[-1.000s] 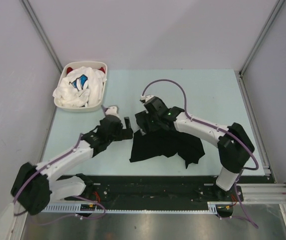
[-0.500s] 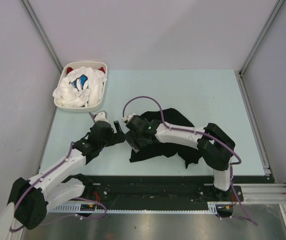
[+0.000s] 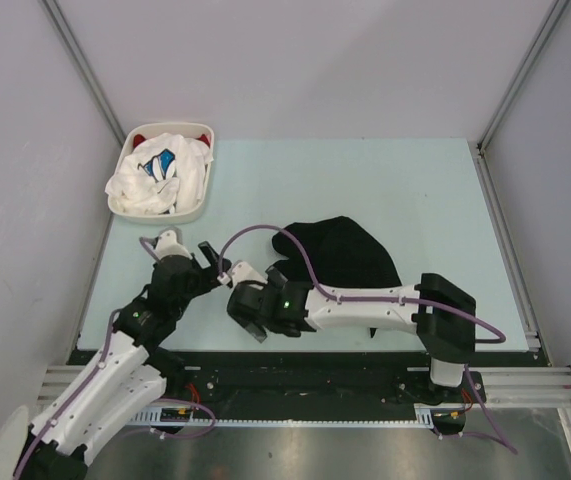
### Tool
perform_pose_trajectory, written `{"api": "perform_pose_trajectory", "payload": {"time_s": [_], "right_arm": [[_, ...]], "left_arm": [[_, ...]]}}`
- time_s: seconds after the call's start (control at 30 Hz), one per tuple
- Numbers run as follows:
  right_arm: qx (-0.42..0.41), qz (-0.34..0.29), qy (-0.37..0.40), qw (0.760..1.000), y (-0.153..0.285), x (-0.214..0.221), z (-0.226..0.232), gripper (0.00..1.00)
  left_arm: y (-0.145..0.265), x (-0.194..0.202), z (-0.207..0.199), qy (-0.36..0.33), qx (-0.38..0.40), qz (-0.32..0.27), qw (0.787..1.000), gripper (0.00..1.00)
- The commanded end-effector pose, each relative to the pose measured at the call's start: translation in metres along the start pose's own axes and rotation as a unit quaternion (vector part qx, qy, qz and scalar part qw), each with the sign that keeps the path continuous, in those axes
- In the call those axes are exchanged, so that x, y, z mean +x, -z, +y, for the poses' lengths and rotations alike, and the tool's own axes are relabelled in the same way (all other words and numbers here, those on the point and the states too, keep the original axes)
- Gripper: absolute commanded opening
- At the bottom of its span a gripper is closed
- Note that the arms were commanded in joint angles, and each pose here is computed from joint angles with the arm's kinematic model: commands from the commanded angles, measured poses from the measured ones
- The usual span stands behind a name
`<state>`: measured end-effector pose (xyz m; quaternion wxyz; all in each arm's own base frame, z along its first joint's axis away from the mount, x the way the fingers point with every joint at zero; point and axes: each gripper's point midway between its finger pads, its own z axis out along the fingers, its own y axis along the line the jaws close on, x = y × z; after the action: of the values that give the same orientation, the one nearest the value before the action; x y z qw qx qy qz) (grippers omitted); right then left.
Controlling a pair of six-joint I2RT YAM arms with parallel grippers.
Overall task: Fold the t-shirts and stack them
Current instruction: Flatten the tshirt out
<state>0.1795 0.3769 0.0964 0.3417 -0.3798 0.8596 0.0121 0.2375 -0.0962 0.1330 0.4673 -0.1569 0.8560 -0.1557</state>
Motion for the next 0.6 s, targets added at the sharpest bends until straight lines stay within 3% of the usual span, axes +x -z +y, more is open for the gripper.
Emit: {"api": "perform_pose_trajectory", "payload": {"time_s": [0.0,0.57], "right_arm": [[-0.084,-0.03,-0.022,0.996,0.033,-0.017,0.038,0.97],[-0.1,-0.019,-0.044,0.994,-0.033,0.005,0.052,0.95]], "left_arm": [[0.016,-0.034,0.0,0.056,-0.005,-0.065,0.996,1.0],[0.018,-0.047,0.015,0.057,-0.034,-0.079,0.995,1.0]]}}
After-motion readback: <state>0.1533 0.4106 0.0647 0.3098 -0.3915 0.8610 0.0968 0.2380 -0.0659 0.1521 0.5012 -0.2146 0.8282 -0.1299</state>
